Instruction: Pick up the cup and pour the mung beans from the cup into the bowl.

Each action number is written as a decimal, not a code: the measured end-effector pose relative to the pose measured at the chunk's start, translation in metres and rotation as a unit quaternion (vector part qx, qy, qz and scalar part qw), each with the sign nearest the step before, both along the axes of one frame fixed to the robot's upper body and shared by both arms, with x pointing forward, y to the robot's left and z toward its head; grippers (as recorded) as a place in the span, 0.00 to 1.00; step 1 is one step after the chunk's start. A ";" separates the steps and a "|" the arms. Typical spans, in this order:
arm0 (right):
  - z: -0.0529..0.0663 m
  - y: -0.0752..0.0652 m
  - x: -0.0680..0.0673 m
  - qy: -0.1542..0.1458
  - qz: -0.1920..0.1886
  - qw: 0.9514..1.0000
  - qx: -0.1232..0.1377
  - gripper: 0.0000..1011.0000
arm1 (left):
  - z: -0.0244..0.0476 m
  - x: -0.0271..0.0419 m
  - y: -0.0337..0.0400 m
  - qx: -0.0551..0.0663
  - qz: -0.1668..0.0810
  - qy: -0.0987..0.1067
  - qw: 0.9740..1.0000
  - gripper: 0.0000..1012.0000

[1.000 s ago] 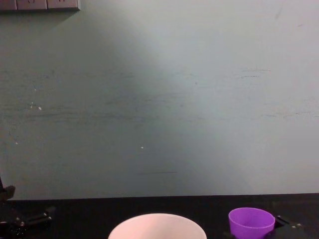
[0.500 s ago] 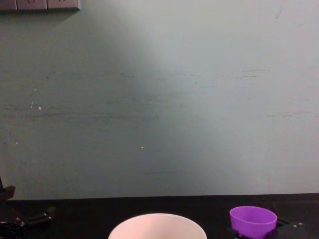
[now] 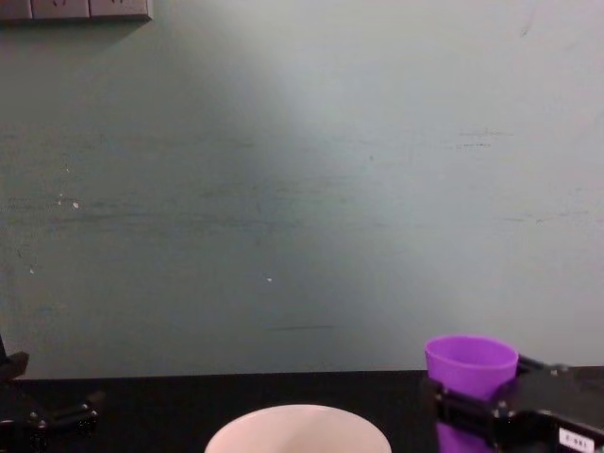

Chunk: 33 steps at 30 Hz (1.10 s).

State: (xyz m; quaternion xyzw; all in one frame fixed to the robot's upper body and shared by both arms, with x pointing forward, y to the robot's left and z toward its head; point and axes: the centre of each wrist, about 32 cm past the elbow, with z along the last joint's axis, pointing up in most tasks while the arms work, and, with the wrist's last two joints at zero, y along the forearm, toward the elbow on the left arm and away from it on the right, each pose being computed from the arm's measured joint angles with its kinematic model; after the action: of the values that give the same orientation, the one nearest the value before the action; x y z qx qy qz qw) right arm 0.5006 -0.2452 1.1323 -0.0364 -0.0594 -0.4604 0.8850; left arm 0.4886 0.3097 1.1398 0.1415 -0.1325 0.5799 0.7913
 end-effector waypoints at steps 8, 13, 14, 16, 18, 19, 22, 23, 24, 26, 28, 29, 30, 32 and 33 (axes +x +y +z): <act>0.021 0.003 -0.002 -0.025 0.007 1.000 -0.002 0.72 | 0.0000 0.0000 0.0000 0.000 0.000 0.000 1.000 0.99; 0.027 0.005 -0.002 -0.032 0.007 0.999 -0.006 0.72 | 0.0000 0.0000 0.0000 0.000 0.000 0.000 1.000 0.99; 0.027 0.005 -0.003 -0.033 0.006 0.999 -0.006 0.72 | 0.0000 0.0000 0.0000 0.000 0.000 0.000 1.000 0.99; 0.027 0.005 -0.003 -0.035 0.003 0.999 -0.008 0.72 | 0.0000 0.0000 0.0000 0.000 0.000 0.000 1.000 0.99; 0.027 0.005 -0.003 -0.035 0.003 0.999 -0.008 0.72 | 0.0000 0.0000 0.0000 0.000 0.000 0.000 1.000 0.99; 0.027 0.005 -0.003 -0.035 0.003 0.999 -0.008 0.72 | 0.0000 0.0000 0.0000 0.000 0.000 0.000 1.000 0.99; 0.028 0.005 -0.003 -0.036 0.003 0.999 -0.008 0.72 | 0.0000 0.0000 0.0000 0.000 0.000 0.000 1.000 0.99; 0.028 0.005 -0.003 -0.036 0.004 0.999 -0.008 0.72 | 0.0000 0.0000 0.0000 0.000 0.000 0.000 1.000 0.99; 0.028 0.005 -0.003 -0.036 0.004 0.999 -0.008 0.72 | 0.0000 0.0000 0.0000 0.000 0.000 0.000 1.000 0.99; 0.028 0.005 -0.003 -0.036 0.004 0.999 -0.008 0.72 | 0.0000 0.0000 0.0000 0.000 0.000 0.000 1.000 0.99; 0.028 0.005 -0.003 -0.036 0.004 0.999 -0.008 0.72 | 0.0000 0.0000 0.0000 0.000 0.000 0.000 1.000 0.99; 0.028 0.005 -0.003 -0.036 0.004 0.999 -0.007 0.72 | 0.0000 0.0000 0.0000 0.000 0.000 0.000 1.000 0.99; 0.028 0.005 -0.003 -0.036 0.004 0.999 -0.007 0.72 | 0.0000 0.0000 0.0000 0.000 0.000 0.000 1.000 0.99; 0.028 0.005 -0.003 -0.036 0.004 0.999 -0.007 0.72 | 0.0000 0.0000 0.0000 0.000 0.000 0.000 1.000 0.99; 0.028 0.005 -0.003 -0.036 0.004 0.999 -0.007 0.72 | 0.0000 0.0000 0.0000 0.000 0.000 0.000 1.000 0.99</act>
State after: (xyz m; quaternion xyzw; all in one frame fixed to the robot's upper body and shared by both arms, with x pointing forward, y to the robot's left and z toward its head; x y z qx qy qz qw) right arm 0.4977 -0.2400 1.1604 -0.0259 -0.0944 -0.4570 0.8841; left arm 0.4886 0.3097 1.1398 0.1415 -0.1325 0.5799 0.7913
